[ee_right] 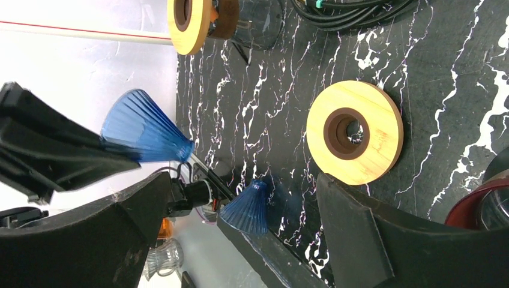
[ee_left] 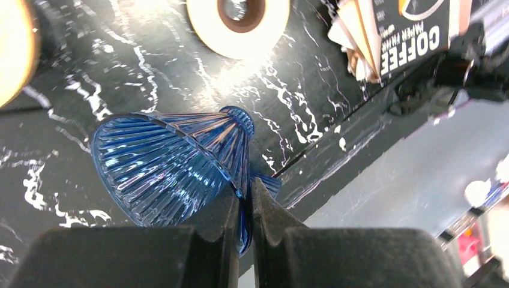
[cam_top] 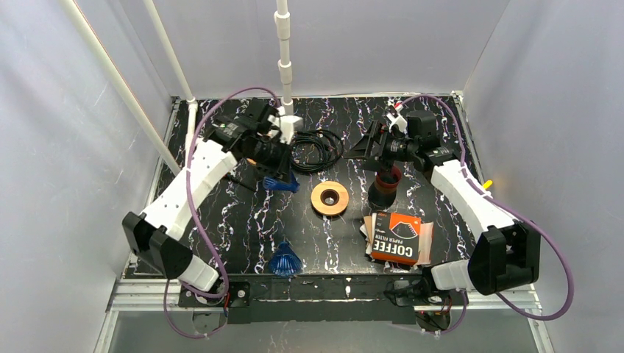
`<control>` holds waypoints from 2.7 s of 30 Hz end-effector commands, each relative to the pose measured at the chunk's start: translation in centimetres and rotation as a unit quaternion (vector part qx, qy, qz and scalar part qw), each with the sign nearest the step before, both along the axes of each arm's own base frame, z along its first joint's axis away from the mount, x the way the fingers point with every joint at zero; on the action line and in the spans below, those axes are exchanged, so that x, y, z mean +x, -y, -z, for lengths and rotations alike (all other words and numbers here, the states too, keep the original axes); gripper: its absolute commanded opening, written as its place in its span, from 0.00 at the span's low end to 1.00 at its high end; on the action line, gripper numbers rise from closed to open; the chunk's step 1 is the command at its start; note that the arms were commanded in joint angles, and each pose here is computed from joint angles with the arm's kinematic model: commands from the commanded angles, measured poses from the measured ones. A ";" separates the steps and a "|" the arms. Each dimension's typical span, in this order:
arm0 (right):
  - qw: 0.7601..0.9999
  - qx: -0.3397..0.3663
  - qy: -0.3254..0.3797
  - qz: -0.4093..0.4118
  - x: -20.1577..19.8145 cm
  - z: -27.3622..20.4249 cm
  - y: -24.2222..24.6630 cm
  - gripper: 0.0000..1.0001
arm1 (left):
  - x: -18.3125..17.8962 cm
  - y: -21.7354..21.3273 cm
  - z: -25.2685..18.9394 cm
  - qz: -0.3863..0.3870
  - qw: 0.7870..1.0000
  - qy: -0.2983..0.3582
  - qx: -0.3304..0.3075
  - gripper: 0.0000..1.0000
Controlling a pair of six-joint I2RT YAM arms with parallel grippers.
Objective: Place the coffee filter in the dripper
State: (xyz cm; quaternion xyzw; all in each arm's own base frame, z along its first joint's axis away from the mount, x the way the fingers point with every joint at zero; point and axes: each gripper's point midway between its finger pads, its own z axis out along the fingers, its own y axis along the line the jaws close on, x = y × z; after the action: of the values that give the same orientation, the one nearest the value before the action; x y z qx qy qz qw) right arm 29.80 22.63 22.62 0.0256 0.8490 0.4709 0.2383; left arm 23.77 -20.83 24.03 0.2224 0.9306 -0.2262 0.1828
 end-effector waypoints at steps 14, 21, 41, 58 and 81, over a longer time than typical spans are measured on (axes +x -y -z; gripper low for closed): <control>0.991 -0.023 -0.026 -0.132 -1.6 -0.8 -2.5 0.95 | -8.2 6.9 -0.2 0.480 0.859 0.177 0.012 0.00; 0.981 -0.001 -0.018 -0.195 -3.4 -2.2 -5.8 0.83 | -7.9 5.5 0.9 0.564 0.779 0.261 0.083 0.00; 0.949 -0.123 0.000 -0.291 -7.2 0.4 -8.9 0.21 | -7.0 6.2 0.8 0.565 0.767 0.286 0.104 0.00; 0.952 -0.141 0.054 -0.266 -6.1 -0.6 -8.4 0.01 | -3.6 7.7 -3.2 0.438 0.811 0.373 0.103 0.98; 0.947 -0.158 0.130 -0.246 -5.2 -1.8 -7.5 0.01 | 0.2 2.8 -4.1 -0.163 0.958 0.234 -0.008 0.98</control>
State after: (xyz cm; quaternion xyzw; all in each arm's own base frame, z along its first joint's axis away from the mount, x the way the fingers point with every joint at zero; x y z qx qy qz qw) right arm 24.99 29.86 22.54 -0.2585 0.8763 0.3575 0.1938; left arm 24.71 -24.00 29.10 0.2387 0.8419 -0.0732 0.4784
